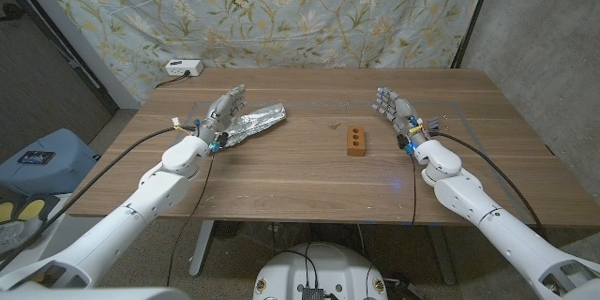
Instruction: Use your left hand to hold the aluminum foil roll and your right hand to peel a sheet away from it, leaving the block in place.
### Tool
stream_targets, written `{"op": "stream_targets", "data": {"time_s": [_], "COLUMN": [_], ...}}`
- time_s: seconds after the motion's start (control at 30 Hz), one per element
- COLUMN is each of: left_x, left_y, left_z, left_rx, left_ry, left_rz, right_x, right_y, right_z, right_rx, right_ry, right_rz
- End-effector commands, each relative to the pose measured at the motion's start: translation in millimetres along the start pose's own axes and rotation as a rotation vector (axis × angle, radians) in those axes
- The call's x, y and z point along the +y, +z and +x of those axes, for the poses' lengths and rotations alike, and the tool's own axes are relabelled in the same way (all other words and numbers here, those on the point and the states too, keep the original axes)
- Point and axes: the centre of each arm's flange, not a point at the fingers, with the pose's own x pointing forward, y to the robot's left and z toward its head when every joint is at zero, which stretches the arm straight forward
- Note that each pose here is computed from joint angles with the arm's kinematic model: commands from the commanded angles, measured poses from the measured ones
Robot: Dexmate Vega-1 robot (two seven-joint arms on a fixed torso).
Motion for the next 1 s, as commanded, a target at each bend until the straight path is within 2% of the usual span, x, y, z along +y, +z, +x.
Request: {"op": "stream_targets", "data": {"time_s": [0.03, 0.4, 0.47, 0.77, 1.0], "left_x": [11.6, 15.6, 15.4, 13.5, 11.5], "left_y": [11.9, 25.1, 27.2, 46.5, 57.0], "left_z": [-2.1, 0.1, 0.2, -1.3, 2.0], "left_rx": [0.013, 0.037, 0.026, 0.064, 0.086], "left_ry": [-0.001, -0.017, -0.016, 0.021, 0.045], "left_rz": [0.099, 0.197, 0.214, 0.413, 0.512], "right_x": [1.2, -3.6, -5.6, -12.6, -15.9], "right_y": [-3.6, -1.6, -1.5, -0.4, -0.6], "right_z": [6.0, 13.1, 14.2, 17.5, 22.7], "right_rx": [-0.003, 0.004, 0.008, 0.014, 0.016], "right_ry": [0.011, 0.017, 0.024, 0.026, 0.035], "right_rz": [0.005, 0.004, -0.005, -0.014, -0.016]}}
